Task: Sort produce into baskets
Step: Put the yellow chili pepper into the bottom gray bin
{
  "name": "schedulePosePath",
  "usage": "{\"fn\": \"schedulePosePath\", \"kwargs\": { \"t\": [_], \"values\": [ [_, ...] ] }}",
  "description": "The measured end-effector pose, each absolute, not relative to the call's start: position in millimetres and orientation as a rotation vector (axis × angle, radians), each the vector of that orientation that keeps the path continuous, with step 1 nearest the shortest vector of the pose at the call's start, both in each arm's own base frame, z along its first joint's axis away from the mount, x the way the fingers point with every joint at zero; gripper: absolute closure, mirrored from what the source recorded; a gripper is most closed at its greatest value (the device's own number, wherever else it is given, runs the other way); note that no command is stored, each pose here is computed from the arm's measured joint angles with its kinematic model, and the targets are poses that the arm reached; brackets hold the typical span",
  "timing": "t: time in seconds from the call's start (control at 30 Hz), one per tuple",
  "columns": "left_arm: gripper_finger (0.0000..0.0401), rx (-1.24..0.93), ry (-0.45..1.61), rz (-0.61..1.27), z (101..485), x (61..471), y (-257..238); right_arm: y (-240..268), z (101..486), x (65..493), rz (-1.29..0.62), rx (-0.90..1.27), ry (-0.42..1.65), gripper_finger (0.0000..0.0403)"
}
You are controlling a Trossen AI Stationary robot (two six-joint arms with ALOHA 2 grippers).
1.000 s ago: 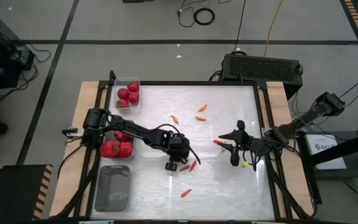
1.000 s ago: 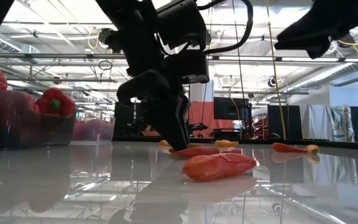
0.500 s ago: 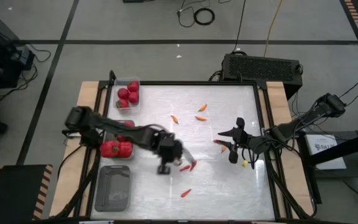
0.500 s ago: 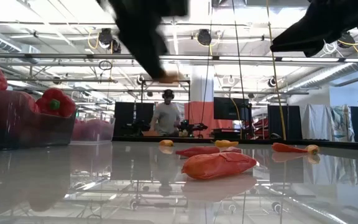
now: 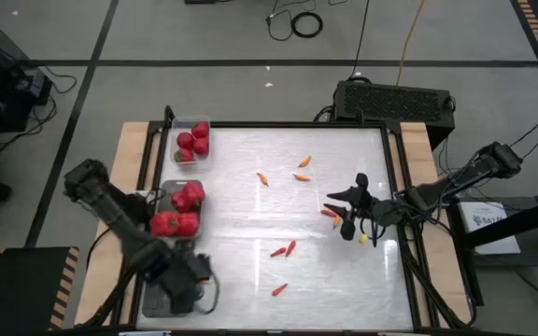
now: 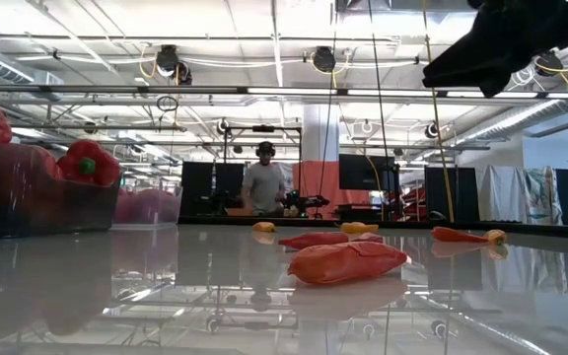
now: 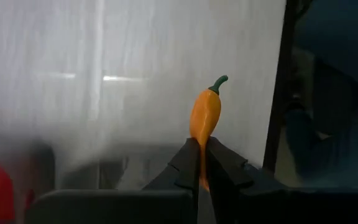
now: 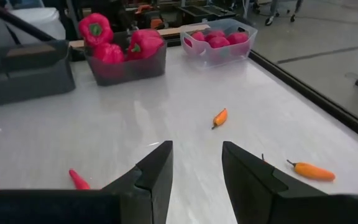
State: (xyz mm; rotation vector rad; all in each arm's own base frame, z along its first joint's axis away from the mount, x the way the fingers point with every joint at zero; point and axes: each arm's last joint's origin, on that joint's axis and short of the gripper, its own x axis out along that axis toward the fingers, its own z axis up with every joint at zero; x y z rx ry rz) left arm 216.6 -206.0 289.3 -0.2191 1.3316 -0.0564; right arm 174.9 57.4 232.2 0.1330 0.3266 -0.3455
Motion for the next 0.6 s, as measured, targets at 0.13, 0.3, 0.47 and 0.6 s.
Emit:
{"fn": "schedulePosePath", "kwargs": {
  "t": [0.13,0.3,0.47,0.6],
  "values": [
    [0.0375,-0.21,1.335,0.02,283.5,189.3,-224.9,55.1,232.3,175.7,-0.364,0.168,0.319,0.0273],
    [0.0375,-0.171,1.37,0.207,268.7,160.9,-226.8,51.8,232.8,176.9,-0.387,0.192,0.308,0.0273],
    [0.0375,-0.174,1.408,0.279,248.4,147.2,-226.8,48.5,235.2,179.0,-0.401,0.192,0.285,0.0273],
    [0.0375,-0.202,1.474,0.328,239.1,143.1,-223.4,46.9,236.0,179.8,-0.408,0.193,0.277,0.0273]
  ]
}}
